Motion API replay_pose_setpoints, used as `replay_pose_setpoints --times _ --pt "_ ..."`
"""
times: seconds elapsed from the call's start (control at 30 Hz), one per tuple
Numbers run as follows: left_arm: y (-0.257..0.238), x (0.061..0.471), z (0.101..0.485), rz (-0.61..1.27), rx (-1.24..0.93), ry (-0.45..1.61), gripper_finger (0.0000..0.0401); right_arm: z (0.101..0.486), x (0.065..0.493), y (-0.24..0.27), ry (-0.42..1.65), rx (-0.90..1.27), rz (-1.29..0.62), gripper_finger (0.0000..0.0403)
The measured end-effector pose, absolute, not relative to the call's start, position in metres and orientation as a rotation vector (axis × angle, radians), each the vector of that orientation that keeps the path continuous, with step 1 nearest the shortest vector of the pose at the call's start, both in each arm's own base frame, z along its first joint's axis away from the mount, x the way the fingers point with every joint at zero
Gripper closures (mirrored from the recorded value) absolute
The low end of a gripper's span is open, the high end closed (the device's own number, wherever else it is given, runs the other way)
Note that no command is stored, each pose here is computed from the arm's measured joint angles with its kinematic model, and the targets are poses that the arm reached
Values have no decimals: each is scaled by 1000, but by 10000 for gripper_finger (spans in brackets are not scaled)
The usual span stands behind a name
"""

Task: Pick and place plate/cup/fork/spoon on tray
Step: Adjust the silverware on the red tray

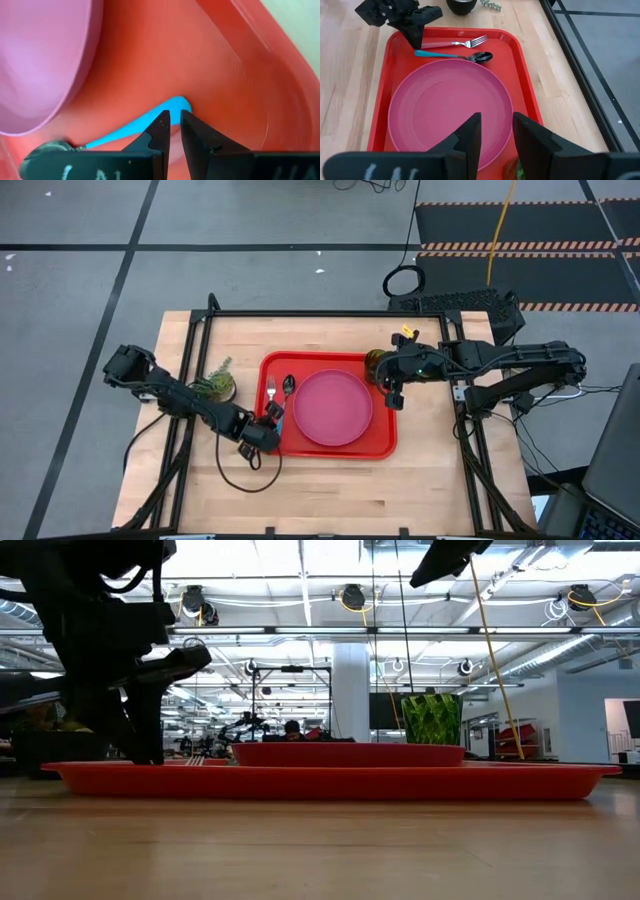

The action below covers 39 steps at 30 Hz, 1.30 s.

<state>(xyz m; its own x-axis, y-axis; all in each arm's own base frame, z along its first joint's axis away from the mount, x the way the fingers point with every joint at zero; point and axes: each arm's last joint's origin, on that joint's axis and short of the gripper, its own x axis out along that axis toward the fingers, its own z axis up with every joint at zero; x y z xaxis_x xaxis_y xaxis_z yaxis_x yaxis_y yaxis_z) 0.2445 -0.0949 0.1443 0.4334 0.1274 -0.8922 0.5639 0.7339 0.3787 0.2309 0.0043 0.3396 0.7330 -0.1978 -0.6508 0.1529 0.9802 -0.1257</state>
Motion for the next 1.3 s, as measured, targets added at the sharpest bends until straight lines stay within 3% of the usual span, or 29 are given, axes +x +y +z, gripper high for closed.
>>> replay_pose_setpoints --times 0.4,0.63,0.83,1.3 --pt "-93 248 145 -288 723 1090 352 340 231 4 723 -65 -193 298" --pt "-65 253 149 13 903 1134 352 340 232 4 713 -64 -193 298" --pt "-22 269 159 168 658 1170 352 341 233 4 698 -64 -192 298" --pt "53 293 229 14 398 1215 352 341 232 4 700 -76 -185 298"
